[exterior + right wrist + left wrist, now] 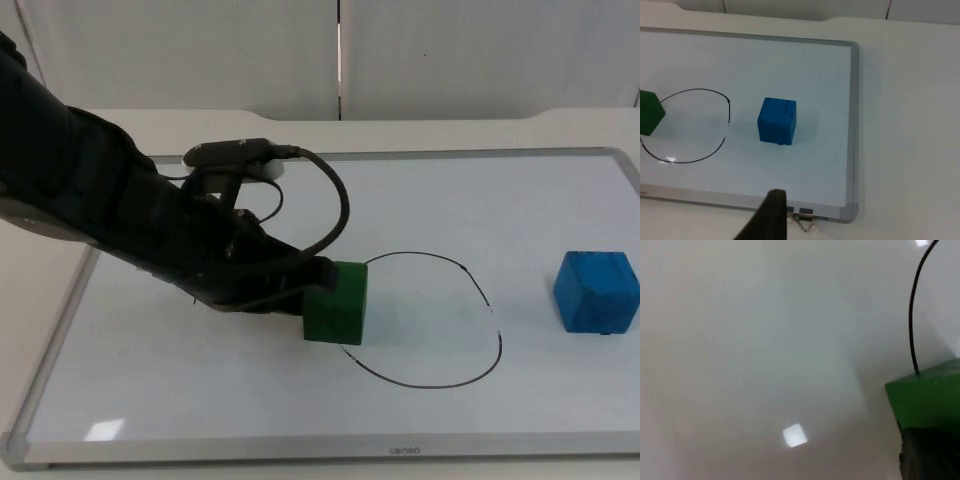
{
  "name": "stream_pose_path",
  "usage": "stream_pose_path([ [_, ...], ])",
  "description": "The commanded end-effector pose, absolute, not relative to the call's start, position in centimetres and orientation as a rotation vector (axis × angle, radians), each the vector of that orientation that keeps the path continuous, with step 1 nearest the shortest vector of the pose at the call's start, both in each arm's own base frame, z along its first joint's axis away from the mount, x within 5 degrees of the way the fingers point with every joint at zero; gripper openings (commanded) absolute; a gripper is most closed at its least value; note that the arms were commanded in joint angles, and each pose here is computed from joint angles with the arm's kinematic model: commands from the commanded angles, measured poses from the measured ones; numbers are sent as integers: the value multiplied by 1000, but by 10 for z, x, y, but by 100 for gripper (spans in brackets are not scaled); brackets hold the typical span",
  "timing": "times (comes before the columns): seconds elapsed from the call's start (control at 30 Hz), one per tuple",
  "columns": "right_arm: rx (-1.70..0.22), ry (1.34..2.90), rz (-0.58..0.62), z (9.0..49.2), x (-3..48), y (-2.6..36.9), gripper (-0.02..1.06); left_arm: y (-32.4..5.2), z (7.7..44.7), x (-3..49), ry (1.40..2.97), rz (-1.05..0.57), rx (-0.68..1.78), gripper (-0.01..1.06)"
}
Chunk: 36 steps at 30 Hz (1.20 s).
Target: Push the two cubes into the marked area.
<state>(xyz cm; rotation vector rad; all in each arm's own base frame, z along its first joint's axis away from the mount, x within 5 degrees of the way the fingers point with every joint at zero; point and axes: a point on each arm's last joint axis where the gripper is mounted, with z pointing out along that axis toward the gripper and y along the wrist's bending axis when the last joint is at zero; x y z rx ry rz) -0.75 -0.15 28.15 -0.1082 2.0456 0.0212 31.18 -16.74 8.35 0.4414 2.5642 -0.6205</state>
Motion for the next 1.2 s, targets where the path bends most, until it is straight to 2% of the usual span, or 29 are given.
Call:
stream_pose_path([
  [0.0,-114,2044,13,280,-7,-2,105,-171,85,311,2562,-652,424,0],
  [0.7,-114,2044,13,280,-7,-2,105,-183,84,302,2592,-663,456,0],
  [1.17,-116,2044,14,280,-7,-2,105,-190,86,299,2591,-759,433,0],
])
